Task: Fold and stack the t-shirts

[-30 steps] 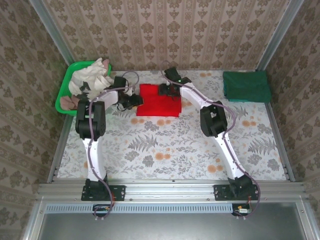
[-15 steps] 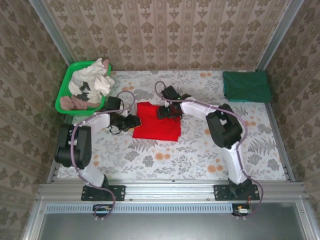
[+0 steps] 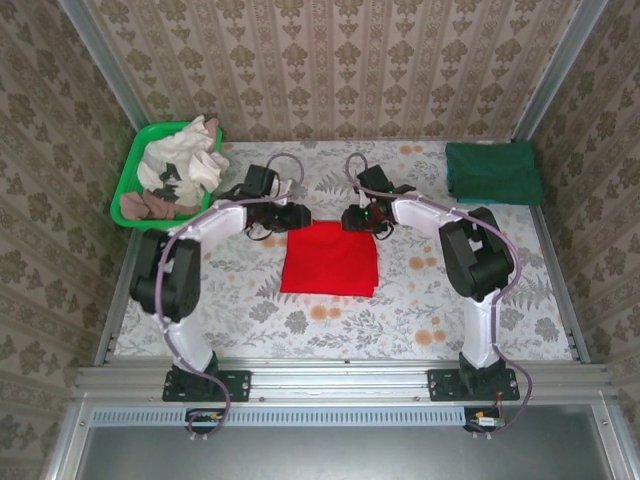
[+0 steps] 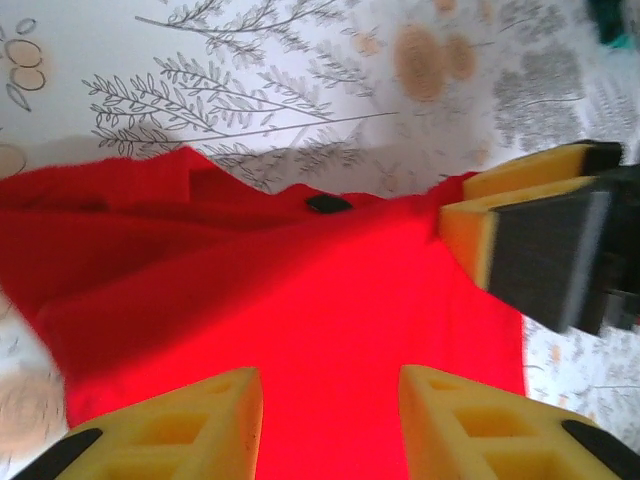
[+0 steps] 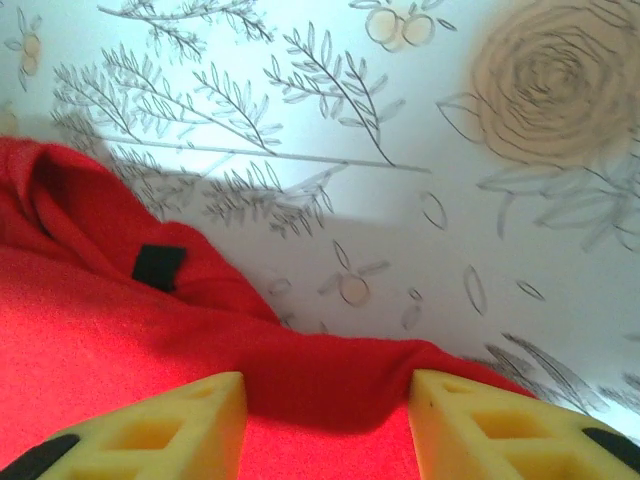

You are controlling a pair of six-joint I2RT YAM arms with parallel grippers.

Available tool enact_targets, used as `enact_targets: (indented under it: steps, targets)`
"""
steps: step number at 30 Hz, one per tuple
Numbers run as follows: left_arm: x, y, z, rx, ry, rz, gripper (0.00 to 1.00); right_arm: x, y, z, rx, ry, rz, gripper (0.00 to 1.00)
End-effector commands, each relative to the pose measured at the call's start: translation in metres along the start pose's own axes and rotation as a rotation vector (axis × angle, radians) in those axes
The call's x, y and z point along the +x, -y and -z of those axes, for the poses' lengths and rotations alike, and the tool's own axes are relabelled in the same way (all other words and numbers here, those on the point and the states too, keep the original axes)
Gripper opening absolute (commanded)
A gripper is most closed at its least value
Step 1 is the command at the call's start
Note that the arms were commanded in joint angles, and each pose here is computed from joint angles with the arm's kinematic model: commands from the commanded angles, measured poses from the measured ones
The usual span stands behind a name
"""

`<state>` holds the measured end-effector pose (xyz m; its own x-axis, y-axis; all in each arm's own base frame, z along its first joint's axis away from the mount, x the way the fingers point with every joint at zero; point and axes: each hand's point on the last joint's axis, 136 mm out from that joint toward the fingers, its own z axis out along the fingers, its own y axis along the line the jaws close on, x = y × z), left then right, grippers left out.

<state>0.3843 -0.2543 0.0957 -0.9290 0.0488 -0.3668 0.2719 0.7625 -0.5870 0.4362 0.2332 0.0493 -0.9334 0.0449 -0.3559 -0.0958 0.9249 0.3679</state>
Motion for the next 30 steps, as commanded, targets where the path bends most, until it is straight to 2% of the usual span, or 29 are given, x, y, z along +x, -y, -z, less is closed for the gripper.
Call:
enact_targets:
  steps: [1,5,10,13,16,19,23,26,30]
  targets:
    - [-0.012,-0.022,-0.025,-0.014,-0.035,0.001,0.36,-0.007,-0.004,-0.013,-0.072,-0.032,-0.101,0.46]
    - [-0.018,-0.043,-0.042,-0.038,-0.044,0.036,0.34,-0.022,0.013,-0.023,-0.036,-0.027,-0.134,0.44]
    - [-0.010,-0.070,-0.048,-0.065,-0.053,0.104,0.34,-0.022,0.033,-0.037,0.015,-0.074,-0.180,0.44]
    - [-0.009,-0.081,-0.039,-0.050,-0.029,0.143,0.34,-0.025,0.036,-0.032,0.018,-0.060,-0.171,0.45]
    - [-0.010,-0.080,-0.018,-0.057,0.006,0.147,0.35,-0.032,0.031,-0.011,0.010,-0.023,-0.150,0.48]
    - [-0.018,-0.062,0.008,-0.044,0.063,0.113,0.41,-0.035,0.021,0.018,-0.013,0.036,-0.123,0.50]
    - [-0.028,-0.029,0.040,-0.031,0.135,0.045,0.43,-0.037,0.024,0.058,0.015,0.118,-0.100,0.53]
    - [-0.034,-0.005,0.056,-0.057,0.183,-0.015,0.46,-0.048,0.050,0.092,0.155,0.191,-0.077,0.56]
    - [-0.033,0.031,0.049,-0.113,0.195,-0.146,0.51,-0.067,0.121,0.133,0.425,0.266,-0.119,0.58]
